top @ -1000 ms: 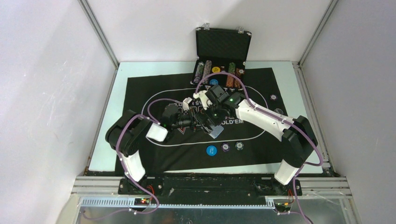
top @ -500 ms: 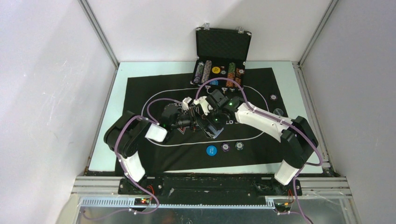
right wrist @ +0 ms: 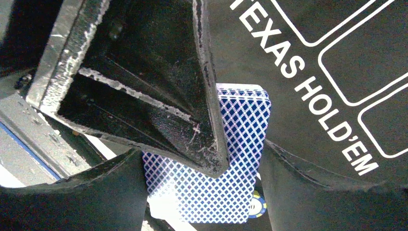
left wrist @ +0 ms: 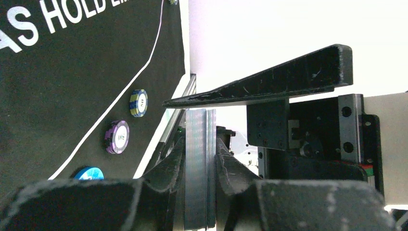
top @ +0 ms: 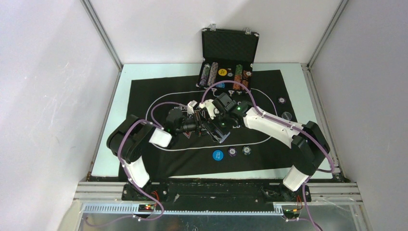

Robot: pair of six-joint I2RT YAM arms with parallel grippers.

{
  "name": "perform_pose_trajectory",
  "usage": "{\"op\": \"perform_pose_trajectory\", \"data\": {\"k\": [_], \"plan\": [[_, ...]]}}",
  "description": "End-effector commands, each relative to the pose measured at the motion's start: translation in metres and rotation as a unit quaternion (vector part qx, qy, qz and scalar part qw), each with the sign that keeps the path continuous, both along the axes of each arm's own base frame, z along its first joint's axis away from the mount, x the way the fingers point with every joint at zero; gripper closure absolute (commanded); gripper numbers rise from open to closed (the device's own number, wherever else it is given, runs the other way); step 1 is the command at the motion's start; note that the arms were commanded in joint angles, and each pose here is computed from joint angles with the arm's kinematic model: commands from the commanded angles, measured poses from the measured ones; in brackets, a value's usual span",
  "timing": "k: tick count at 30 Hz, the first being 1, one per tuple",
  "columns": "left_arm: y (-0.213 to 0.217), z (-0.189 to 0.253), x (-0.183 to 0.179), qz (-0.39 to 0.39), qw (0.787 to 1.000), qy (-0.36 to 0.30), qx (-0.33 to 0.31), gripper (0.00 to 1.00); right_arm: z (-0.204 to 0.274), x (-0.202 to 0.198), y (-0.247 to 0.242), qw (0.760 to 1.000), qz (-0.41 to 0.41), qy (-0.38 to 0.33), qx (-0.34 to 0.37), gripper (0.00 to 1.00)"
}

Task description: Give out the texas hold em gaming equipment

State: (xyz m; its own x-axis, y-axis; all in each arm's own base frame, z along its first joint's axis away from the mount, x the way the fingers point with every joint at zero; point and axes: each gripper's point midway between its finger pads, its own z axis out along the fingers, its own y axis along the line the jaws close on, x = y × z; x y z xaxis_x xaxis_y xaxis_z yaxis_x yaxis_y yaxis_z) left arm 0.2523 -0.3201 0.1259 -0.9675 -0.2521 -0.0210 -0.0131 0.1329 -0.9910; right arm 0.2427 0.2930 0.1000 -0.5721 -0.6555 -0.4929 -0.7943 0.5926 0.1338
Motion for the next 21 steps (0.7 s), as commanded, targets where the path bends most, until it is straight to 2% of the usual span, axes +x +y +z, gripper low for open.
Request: {"op": "perform_pose_trajectory", "data": {"k": [1, 8, 10, 14, 15, 18, 21], "plan": [[-0.003, 0.023, -0.002, -0.007, 0.999, -0.035, -0.032, 1.00, 0.013, 0.004, 0.007, 0.999, 0.010, -0.023, 0.022, 0.25], [-0.003, 0.015, 0.000, -0.005, 0.999, -0.031, -0.022, 1.00, 0.021, 0.007, 0.005, 0.999, 0.001, -0.037, 0.025, 0.46], [-0.003, 0.010, 0.001, -0.001, 1.000, -0.028, -0.013, 1.00, 0.025, 0.007, 0.004, 0.999, 0.001, -0.041, 0.028, 0.56], [-0.003, 0.004, 0.002, 0.001, 1.000, -0.024, -0.002, 0.99, 0.029, 0.004, 0.005, 0.999, -0.002, -0.037, 0.034, 0.68], [-0.003, 0.004, 0.002, 0.001, 1.000, -0.025, -0.001, 0.97, 0.029, 0.003, 0.005, 0.999, -0.002, -0.035, 0.035, 0.70], [-0.002, 0.002, 0.001, -0.001, 1.000, -0.029, 0.009, 0.79, 0.030, 0.002, 0.006, 0.999, 0.000, -0.032, 0.039, 0.78], [-0.001, 0.001, 0.001, -0.001, 0.999, -0.038, 0.025, 0.67, 0.032, -0.001, 0.007, 0.999, 0.004, -0.027, 0.042, 0.84]]}}
